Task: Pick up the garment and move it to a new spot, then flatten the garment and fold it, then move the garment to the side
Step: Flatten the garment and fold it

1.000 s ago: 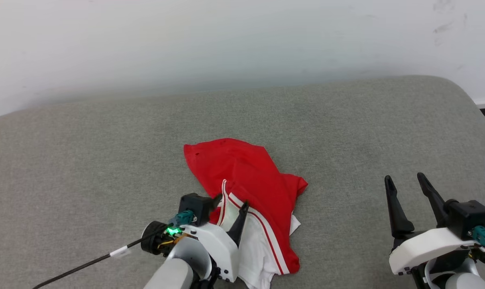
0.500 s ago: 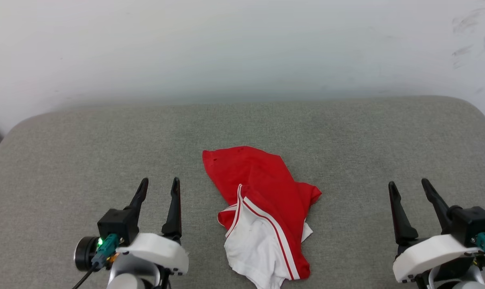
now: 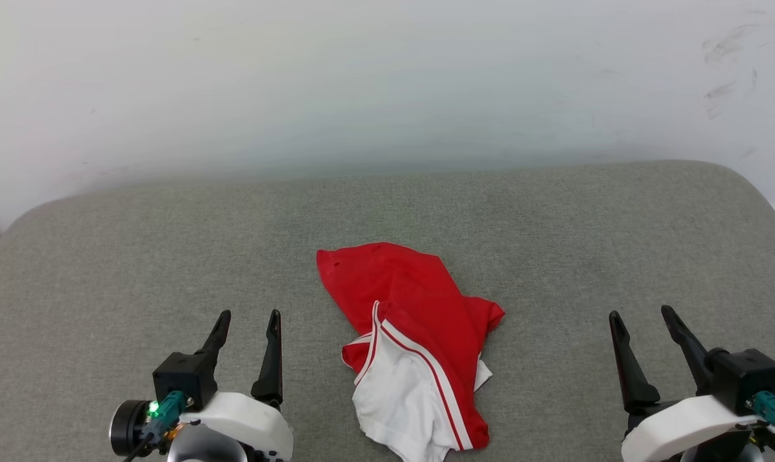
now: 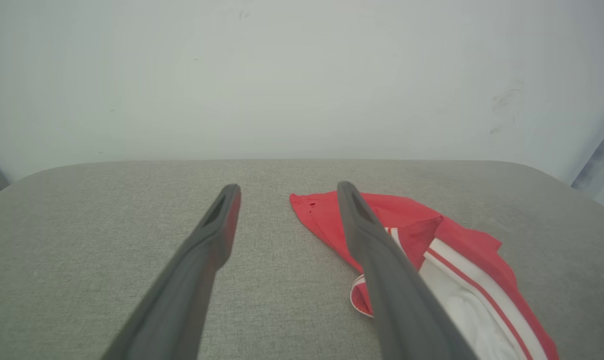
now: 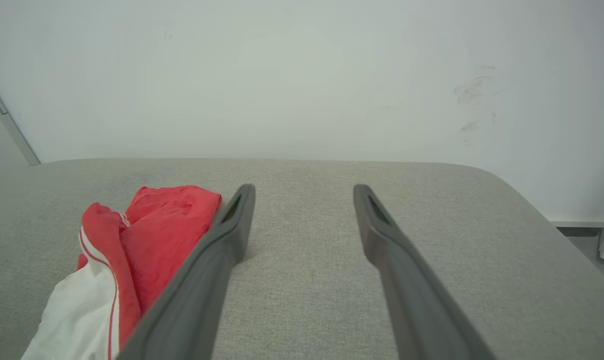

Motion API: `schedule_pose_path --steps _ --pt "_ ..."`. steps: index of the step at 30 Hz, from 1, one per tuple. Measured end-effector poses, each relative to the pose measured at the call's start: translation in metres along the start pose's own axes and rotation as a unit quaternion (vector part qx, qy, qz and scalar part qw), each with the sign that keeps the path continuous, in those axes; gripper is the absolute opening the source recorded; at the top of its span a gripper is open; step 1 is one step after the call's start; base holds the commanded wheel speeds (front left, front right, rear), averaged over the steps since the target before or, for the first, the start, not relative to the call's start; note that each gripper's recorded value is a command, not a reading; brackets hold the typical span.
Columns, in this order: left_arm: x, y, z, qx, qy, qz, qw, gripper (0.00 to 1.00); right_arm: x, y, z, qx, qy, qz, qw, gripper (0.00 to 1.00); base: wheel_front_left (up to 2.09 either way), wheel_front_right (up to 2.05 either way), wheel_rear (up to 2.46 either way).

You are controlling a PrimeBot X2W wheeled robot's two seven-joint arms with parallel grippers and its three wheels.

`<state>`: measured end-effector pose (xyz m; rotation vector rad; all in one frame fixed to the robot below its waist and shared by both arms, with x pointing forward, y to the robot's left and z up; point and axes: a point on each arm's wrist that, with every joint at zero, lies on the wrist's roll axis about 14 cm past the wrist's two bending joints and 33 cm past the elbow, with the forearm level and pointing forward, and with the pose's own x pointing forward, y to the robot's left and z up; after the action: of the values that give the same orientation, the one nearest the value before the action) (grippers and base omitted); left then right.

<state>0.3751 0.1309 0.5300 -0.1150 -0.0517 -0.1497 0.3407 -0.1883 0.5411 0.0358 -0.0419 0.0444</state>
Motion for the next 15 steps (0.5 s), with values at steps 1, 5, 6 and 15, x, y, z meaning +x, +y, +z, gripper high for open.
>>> schedule_pose_path --steps 1,5,6,15 --pt "0.0 0.0 0.0 0.0 0.0 -0.002 1.0 1.0 0.0 0.0 0.0 0.001 0.001 0.001 1.0 1.0 0.0 0.0 0.0" --pt "0.004 -0.01 0.001 -0.004 0.015 -0.034 0.999 1.0 0.001 0.001 -0.002 0.002 0.004 0.002 1.0 1.0 0.0 0.0 0.0" --pt "0.006 -0.015 -0.003 0.001 0.033 -0.048 0.998 1.0 0.002 0.002 -0.003 0.002 0.006 0.003 1.0 1.0 0.0 0.0 0.0" --pt "-0.011 -0.067 -0.079 -0.012 0.287 -0.174 0.942 1.0 0.004 0.005 -0.012 0.0 0.023 0.007 1.0 1.0 0.0 0.0 0.0"
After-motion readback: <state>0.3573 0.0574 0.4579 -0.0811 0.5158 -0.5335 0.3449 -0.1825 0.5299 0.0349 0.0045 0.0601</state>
